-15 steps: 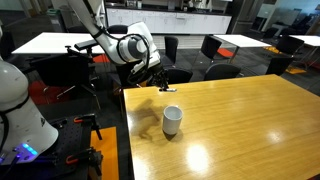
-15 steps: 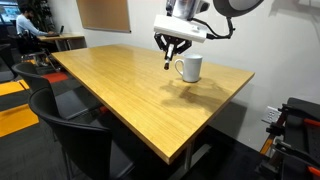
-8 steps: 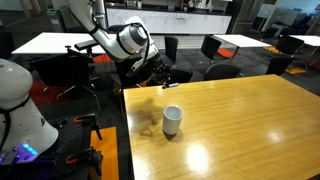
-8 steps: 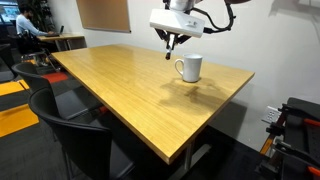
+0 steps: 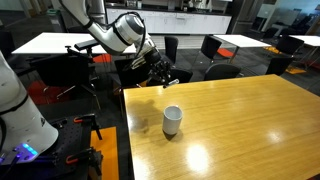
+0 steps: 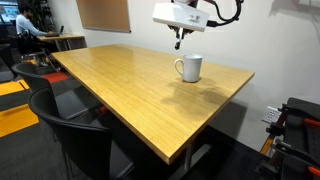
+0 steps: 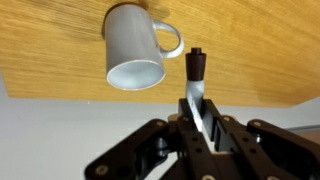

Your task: Put the marker in the cup

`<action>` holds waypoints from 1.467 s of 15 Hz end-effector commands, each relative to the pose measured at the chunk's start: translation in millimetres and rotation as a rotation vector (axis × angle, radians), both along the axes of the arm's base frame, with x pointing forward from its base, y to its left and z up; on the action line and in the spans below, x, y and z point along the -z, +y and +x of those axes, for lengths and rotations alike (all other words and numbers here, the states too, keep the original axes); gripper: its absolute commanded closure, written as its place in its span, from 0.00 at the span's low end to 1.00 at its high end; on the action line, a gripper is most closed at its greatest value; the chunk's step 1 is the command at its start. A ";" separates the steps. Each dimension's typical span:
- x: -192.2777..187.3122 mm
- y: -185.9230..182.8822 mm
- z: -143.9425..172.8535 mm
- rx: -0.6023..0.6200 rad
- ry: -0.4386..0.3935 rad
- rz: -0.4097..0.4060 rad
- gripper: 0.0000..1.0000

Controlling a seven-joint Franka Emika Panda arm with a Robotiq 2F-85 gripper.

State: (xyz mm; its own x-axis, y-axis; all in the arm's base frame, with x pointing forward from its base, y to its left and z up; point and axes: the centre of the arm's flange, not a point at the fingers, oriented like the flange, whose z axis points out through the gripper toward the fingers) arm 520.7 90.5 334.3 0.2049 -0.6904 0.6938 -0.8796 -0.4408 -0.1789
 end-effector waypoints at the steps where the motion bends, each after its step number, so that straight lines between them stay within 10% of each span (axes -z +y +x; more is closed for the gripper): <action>1: -7.8 -15.4 -14.8 0.073 -0.023 -0.020 0.95; 22: 32.8 -87.7 -1.0 0.213 -0.056 -0.149 0.95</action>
State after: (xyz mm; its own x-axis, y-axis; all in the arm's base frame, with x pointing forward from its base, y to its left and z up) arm 512.2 4.0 312.4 0.0407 -0.6284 0.7768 -0.9533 -0.2572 -0.1582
